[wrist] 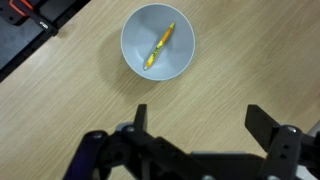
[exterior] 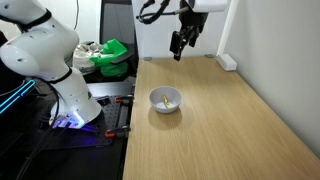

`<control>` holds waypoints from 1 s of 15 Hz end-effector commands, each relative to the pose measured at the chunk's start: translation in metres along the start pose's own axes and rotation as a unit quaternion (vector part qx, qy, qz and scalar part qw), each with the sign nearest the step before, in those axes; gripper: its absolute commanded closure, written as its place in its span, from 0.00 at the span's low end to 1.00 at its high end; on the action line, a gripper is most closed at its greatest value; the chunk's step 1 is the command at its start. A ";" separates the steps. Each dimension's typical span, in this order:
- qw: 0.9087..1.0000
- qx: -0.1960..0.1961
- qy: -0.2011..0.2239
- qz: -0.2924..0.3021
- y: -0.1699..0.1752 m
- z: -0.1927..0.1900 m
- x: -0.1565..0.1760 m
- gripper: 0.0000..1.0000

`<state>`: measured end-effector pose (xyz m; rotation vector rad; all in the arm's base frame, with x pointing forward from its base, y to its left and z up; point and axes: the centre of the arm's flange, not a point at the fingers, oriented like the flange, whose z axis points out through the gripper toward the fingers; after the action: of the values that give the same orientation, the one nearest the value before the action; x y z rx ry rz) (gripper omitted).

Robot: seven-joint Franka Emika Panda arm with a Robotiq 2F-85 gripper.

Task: Take the pen out of the bowl and put it on the table

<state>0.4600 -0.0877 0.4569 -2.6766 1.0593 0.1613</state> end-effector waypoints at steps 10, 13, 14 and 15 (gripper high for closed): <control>0.989 -0.014 0.016 0.147 -0.010 0.069 -0.056 0.00; 0.984 0.002 0.047 0.170 -0.010 0.088 -0.063 0.00; 0.983 0.007 0.055 0.177 -0.010 0.094 -0.066 0.00; 0.981 0.011 0.064 0.185 -0.010 0.102 -0.068 0.00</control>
<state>0.4328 -0.0235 0.3883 -2.5361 1.5065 0.1262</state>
